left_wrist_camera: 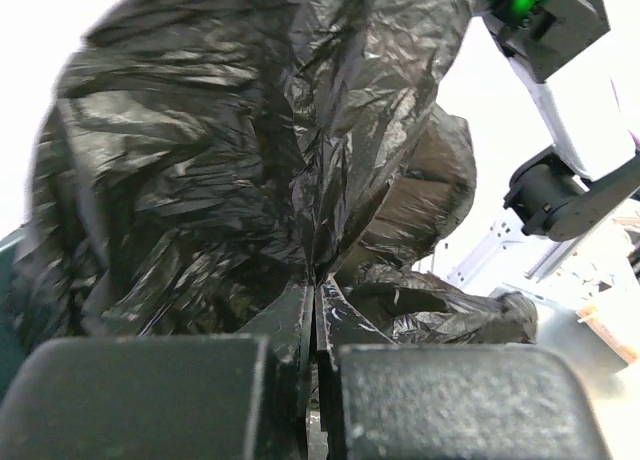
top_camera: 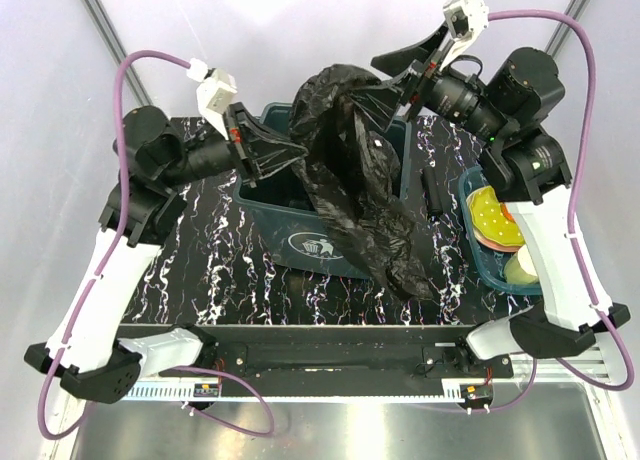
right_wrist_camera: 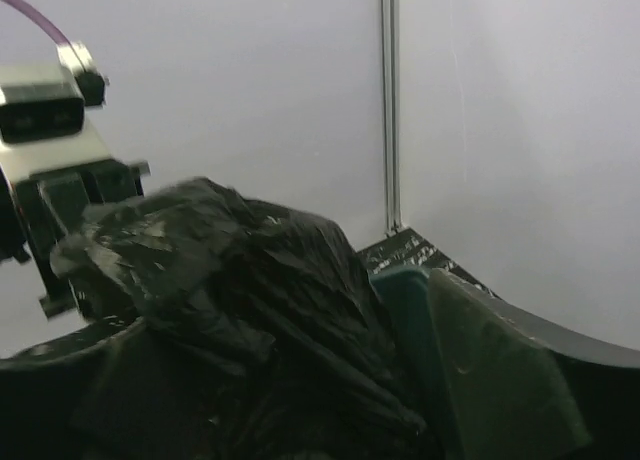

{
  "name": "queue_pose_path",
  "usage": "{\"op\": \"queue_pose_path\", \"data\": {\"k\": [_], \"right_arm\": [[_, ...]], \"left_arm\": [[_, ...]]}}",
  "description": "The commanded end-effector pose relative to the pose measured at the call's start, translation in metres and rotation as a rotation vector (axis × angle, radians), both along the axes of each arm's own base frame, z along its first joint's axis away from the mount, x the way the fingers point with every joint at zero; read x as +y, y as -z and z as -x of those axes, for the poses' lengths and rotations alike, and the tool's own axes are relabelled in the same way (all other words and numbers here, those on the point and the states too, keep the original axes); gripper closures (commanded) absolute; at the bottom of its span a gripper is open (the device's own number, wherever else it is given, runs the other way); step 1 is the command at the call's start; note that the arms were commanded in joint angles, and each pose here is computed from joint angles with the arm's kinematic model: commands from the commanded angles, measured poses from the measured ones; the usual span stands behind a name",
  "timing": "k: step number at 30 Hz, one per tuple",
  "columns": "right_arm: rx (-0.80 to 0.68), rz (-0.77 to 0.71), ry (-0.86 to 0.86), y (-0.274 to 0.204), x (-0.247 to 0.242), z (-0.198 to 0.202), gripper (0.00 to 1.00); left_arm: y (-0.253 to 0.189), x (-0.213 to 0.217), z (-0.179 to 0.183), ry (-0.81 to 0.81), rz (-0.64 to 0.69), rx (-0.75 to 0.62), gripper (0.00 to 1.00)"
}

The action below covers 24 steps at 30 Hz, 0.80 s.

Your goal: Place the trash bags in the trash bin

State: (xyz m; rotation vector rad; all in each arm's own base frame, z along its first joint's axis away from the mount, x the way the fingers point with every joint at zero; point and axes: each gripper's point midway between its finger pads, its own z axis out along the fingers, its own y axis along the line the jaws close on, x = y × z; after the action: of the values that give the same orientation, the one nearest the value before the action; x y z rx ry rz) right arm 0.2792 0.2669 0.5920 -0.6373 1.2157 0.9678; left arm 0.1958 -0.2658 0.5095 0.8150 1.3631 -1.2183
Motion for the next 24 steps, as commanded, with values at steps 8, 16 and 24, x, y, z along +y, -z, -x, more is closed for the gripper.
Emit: {"op": "queue_pose_path", "data": {"k": [8, 16, 24], "right_arm": [[0.097, 0.208, -0.052, 0.042, -0.033, 0.072, 0.00], [0.137, 0.193, -0.184, 0.049, -0.039, 0.120, 0.00], [0.213, 0.261, -0.009, 0.118, -0.054, 0.095, 0.00]], "left_arm": [[-0.015, 0.025, 0.011, 0.000, 0.030, -0.069, 1.00], [-0.011, 0.031, -0.006, -0.036, 0.041, -0.017, 1.00], [-0.014, 0.037, -0.007, -0.034, 0.037, -0.052, 1.00]]}}
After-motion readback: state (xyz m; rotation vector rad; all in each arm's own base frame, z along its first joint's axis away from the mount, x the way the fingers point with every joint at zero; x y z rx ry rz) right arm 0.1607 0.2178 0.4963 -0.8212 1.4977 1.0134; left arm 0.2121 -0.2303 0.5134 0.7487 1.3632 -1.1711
